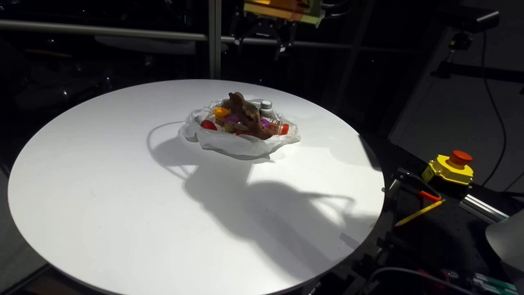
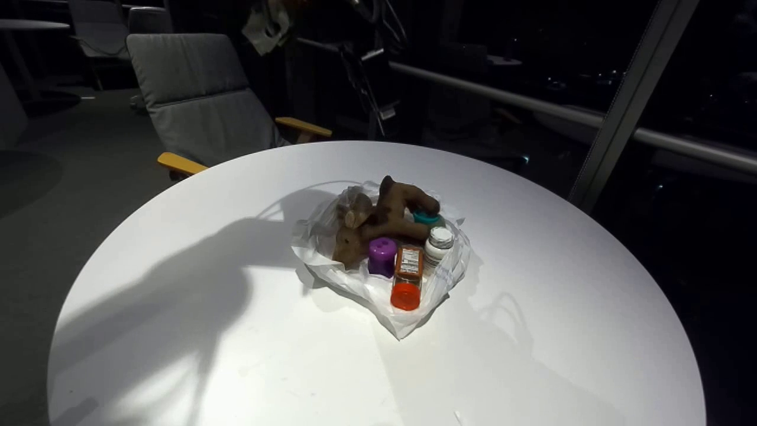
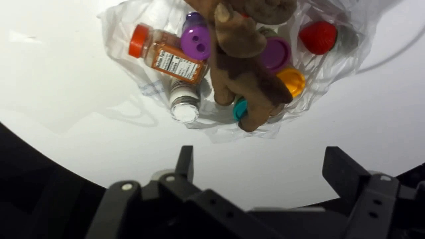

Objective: Put the contents on the table into the plastic bag.

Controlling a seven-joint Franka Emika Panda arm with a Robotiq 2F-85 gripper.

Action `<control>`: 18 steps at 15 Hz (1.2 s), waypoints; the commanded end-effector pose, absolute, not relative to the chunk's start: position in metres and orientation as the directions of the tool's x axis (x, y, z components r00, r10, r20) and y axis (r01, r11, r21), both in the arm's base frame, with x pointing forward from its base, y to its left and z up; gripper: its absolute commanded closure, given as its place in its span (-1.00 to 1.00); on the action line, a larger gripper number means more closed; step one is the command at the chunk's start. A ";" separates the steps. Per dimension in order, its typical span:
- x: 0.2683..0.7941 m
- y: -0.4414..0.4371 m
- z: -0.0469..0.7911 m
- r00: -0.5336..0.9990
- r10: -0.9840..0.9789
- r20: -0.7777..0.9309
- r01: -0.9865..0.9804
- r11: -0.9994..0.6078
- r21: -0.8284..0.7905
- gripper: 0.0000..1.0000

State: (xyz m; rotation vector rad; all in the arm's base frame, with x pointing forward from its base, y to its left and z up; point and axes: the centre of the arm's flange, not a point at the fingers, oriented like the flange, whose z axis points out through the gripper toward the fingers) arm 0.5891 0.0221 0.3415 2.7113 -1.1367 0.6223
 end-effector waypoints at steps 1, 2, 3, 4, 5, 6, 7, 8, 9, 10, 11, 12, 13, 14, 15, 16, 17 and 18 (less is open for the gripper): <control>0.519 0.017 0.398 0.665 -0.669 0.331 -0.713 -0.701 0.015 -0.99; 0.503 0.016 0.400 0.698 -0.656 0.288 -0.694 -0.718 0.045 -1.00; 0.484 0.018 0.400 0.741 -0.630 0.233 -0.660 -0.747 0.076 -0.98; 0.466 0.021 0.403 0.765 -0.614 0.192 -0.638 -0.763 0.105 -1.00; 0.448 0.025 0.404 0.782 -0.600 0.168 -0.621 -0.773 0.130 -1.00; 0.430 0.030 0.404 0.800 -0.582 0.150 -0.600 -0.785 0.154 -1.00; 0.412 0.033 0.406 0.814 -0.563 0.140 -0.580 -0.796 0.173 -1.00; 0.397 0.036 0.402 0.829 -0.545 0.129 -0.560 -0.806 0.192 -1.00; 0.385 0.037 0.399 0.846 -0.520 0.115 -0.532 -0.818 0.218 -1.00; 0.374 0.038 0.391 0.863 -0.496 0.095 -0.503 -0.831 0.238 -1.00; 0.363 0.037 0.387 0.876 -0.477 0.076 -0.480 -0.842 0.248 -1.00; 0.357 0.036 0.377 0.884 -0.465 0.053 -0.463 -0.849 0.254 -1.00; 0.384 0.043 0.376 0.864 -0.497 0.078 -0.499 -0.827 0.261 -1.00; 0.376 0.042 0.371 0.872 -0.486 0.065 -0.484 -0.833 0.267 -1.00; 0.370 0.040 0.369 0.876 -0.479 0.059 -0.476 -0.836 0.271 -1.00; 0.368 0.039 0.367 0.877 -0.476 0.056 -0.472 -0.838 0.273 -1.00; 0.368 0.039 0.367 0.878 -0.475 0.055 -0.471 -0.839 0.274 -1.00; 0.368 0.039 0.367 0.879 -0.474 0.055 -0.470 -0.839 0.274 -1.00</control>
